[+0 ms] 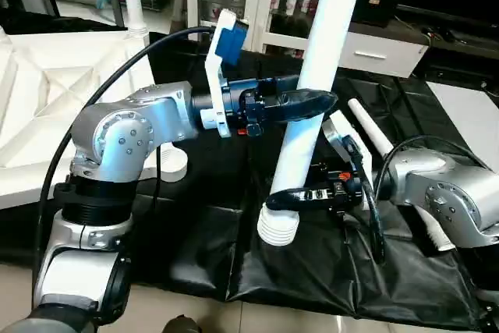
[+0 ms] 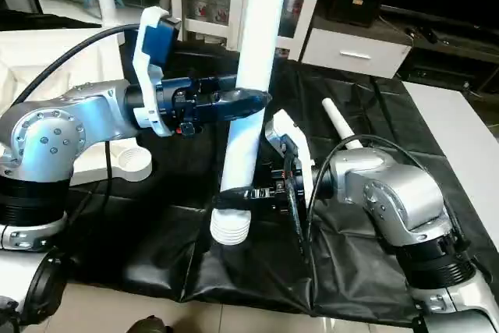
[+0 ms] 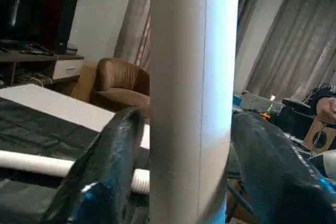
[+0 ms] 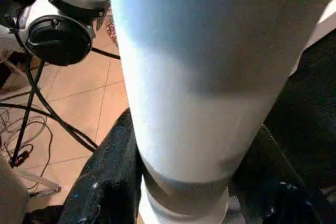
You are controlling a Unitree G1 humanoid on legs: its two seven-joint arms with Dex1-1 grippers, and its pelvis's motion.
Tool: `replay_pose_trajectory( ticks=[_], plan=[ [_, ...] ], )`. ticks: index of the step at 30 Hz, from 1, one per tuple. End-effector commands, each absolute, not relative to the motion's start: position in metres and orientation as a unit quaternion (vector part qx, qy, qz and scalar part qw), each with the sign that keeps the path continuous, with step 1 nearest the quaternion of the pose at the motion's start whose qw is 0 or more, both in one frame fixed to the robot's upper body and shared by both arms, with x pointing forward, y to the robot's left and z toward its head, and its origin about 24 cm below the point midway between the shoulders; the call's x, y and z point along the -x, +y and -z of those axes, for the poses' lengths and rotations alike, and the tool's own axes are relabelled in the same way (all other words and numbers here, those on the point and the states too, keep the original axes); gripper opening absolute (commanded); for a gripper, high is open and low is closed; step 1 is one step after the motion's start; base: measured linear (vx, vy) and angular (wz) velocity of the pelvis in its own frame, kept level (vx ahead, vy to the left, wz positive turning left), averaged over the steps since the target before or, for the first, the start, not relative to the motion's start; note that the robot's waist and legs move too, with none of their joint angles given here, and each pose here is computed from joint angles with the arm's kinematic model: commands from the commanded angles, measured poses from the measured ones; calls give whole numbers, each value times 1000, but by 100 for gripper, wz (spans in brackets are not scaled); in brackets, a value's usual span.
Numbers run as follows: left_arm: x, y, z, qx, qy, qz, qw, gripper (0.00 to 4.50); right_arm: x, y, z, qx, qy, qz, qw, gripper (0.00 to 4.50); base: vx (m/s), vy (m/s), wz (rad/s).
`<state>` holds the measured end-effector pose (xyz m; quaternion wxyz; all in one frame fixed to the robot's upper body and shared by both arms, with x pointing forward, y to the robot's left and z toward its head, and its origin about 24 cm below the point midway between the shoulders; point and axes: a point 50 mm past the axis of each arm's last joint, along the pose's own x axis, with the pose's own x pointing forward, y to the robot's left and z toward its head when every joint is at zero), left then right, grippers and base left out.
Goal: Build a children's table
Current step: Pick table leg, then move to table
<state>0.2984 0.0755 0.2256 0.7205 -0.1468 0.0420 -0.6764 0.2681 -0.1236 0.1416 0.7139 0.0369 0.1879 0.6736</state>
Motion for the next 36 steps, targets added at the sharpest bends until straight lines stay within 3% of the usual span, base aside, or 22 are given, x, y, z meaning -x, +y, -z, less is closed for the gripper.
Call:
replay_pose_trajectory(
  ticks=[1,2,4,8,11,12,13,15,19,20,23,28,32,33,36],
  plan=[
    [-296,71,-233,134,23,682,719,314,-271,-127,-145,-35,176,-662,728,186,0,0,0],
    [-296,71,-233,134,23,682,719,338,-271,-127,-145,-35,176,-662,728,186,0,0,0],
    [-298,72,-234,130,15,675,726,345,-272,-128,-145,-33,171,-656,734,186,0,0,0],
    [-318,121,-244,134,-39,517,845,348,-302,-153,-134,28,139,-484,864,186,0,0,0],
    [-318,130,-242,134,-34,493,859,348,-305,-158,-132,40,136,-457,878,185,0,0,0],
    [-312,148,-219,80,-12,390,917,348,-305,-164,-128,36,126,-396,909,185,0,0,0],
    [-308,153,-202,64,-20,338,939,348,-306,-163,-127,29,102,-357,928,185,0,0,0],
    [-304,156,-192,56,-27,304,951,348,-306,-163,-126,23,85,-329,940,185,0,0,0],
    [-303,165,-150,-41,-19,179,983,348,-305,-157,-118,30,58,-269,961,185,0,0,0],
    [-303,168,-132,-81,-19,141,987,348,-304,-154,-112,9,50,-251,967,185,0,0,0],
    [-298,175,-104,-99,-15,71,992,348,-298,-149,-98,-30,36,-230,972,185,0,0,0],
    [-288,176,-95,-93,-37,18,995,348,-290,-147,-82,-64,45,-182,980,185,-5,58,0],
    [-285,176,-88,-94,-32,9,995,348,-288,-148,-77,-58,52,-176,981,185,-6,224,0],
    [-282,177,-81,-94,-37,-4,995,348,-287,-148,-72,-24,52,-161,985,185,-25,240,9],
    [-281,178,-77,-105,-44,-16,993,348,-287,-148,-69,12,37,-132,991,185,-63,193,2]
  ],
)
